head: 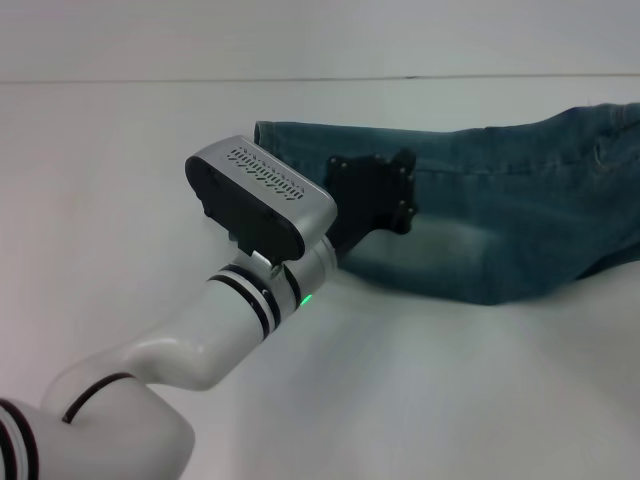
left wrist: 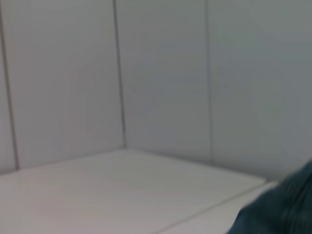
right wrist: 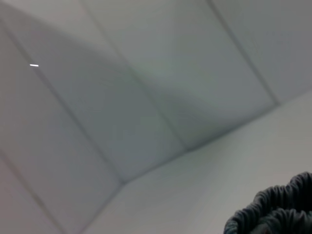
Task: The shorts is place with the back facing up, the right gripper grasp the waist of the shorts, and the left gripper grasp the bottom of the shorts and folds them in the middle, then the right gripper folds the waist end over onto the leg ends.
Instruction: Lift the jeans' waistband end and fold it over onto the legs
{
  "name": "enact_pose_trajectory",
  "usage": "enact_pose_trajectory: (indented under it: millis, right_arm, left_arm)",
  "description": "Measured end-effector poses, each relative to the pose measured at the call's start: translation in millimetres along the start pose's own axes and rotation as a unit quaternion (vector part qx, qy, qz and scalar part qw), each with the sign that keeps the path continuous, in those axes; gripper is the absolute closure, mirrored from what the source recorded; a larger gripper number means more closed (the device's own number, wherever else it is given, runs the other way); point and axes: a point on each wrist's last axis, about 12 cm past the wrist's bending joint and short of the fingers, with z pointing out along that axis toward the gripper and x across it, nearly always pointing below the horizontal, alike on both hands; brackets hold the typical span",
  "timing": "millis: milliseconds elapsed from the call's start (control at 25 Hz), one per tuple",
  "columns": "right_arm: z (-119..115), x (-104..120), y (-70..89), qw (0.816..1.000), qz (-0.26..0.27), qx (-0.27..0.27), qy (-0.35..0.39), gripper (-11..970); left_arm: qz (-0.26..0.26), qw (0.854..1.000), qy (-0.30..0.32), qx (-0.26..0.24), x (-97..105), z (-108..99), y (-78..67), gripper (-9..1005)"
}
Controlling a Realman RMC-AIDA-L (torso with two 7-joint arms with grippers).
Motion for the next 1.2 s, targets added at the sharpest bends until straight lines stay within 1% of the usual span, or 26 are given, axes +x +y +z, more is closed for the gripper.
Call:
enact_pose_trajectory:
  millis: [80,160,320,400,480,520,720,880,960,1040,1120,1200]
  right_arm:
    - [-1.3,-3.7,6.3,1.0,-0.01,-0.025,-0.004,866]
    - [-2.8,-5.9,12.0,0.999,-0.019,-0.042,-0.007,867]
    - [-2.0,-11.2,21.6,0.997,-0.036,-0.074,-0.011,867]
    - [5.5,-17.2,24.6,0.995,-0.038,-0.089,-0.015,868]
    - [19.8,-26.0,29.4,0.993,-0.04,-0.114,-0.014,868]
    - [28.4,-30.5,32.3,0.991,-0.041,-0.126,-0.011,868]
    - [86.4,-52.7,53.5,0.98,-0.059,-0.188,0.022,869]
    - [135.5,-63.1,74.5,0.973,-0.074,-0.211,0.065,861]
    - [160.9,-63.7,88.9,0.967,-0.088,-0.221,0.087,858]
    - [183.9,-61.5,101.1,0.965,-0.103,-0.219,0.106,854]
    - [206.1,-55.2,114.1,0.961,-0.119,-0.215,0.13,850]
    - [222.2,-47.5,123.9,0.957,-0.131,-0.211,0.15,846]
  left_arm:
    - [0.007,1.0,0.021,-0.006,5.3,0.1,4.9,996]
    - [0.014,0.999,0.036,-0.005,8.6,0.7,6.2,995]
    - [0.031,0.997,0.063,0.013,12.9,2.7,1.0,991]
    - [0.036,0.997,0.066,0.023,13.3,2.8,-3.3,989]
    - [0.037,0.997,0.066,0.03,13.1,2.5,-7.3,987]
    - [0.037,0.997,0.066,0.031,13.3,2.1,-8.6,986]
    - [0.039,0.996,0.073,0.037,17.8,-1.8,-12.2,981]
    - [0.033,0.996,0.077,0.039,20.8,-5.3,-15.6,977]
    - [0.031,0.996,0.078,0.038,22.0,-6.8,-16.1,975]
    - [0.03,0.996,0.079,0.036,23.0,-7.7,-15.9,973]
    - [0.029,0.996,0.08,0.035,23.3,-8.0,-15.6,971]
    - [0.028,0.996,0.081,0.034,23.7,-8.3,-15.3,969]
